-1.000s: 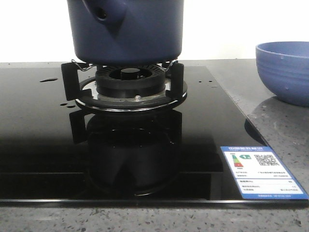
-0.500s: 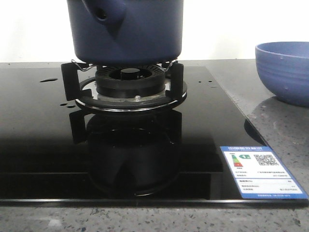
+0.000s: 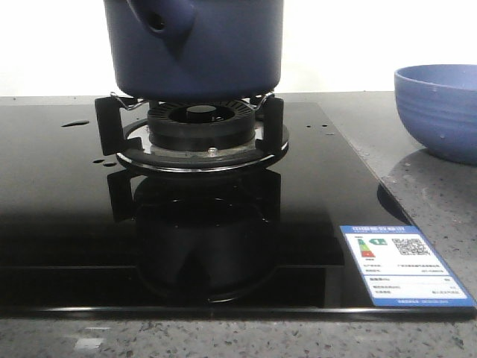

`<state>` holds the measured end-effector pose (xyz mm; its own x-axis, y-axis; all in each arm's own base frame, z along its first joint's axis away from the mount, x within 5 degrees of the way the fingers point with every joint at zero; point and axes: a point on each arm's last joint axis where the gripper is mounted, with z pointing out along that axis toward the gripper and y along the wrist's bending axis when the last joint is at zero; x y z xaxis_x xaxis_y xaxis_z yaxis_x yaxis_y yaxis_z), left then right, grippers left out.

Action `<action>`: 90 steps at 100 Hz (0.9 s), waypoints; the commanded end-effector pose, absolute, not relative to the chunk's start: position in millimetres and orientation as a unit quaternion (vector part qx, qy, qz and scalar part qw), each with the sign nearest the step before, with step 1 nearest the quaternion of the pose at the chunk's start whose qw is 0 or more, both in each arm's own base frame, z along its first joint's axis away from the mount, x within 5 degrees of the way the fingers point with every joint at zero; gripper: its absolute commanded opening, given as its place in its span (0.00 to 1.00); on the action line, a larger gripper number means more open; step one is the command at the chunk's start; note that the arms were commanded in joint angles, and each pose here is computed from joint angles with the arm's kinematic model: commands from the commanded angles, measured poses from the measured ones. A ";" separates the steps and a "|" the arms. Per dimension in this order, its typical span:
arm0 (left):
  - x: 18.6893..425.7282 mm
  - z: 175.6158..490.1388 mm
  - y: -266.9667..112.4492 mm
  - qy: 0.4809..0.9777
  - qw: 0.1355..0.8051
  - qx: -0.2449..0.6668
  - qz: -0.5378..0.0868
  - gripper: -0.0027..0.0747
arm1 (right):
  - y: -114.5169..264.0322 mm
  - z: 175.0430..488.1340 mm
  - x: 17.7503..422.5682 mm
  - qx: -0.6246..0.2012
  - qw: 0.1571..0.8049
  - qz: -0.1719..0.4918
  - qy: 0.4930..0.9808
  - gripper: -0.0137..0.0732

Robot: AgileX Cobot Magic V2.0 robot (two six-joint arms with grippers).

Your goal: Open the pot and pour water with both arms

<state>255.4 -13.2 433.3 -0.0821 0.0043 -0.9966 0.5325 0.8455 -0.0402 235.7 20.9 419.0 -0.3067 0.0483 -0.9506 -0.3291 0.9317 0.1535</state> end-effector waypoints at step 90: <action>74.9 308.9 -26.8 0.641 0.753 0.098 -0.114 0.01 | 17.1 283.9 93.9 -0.056 0.712 0.068 0.697 0.10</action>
<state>76.6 -25.5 302.7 0.1349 -0.0014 -0.9909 0.2764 0.9604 0.0363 93.5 21.3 275.6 -0.0318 0.0197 -0.9993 -0.2194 0.9753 0.0262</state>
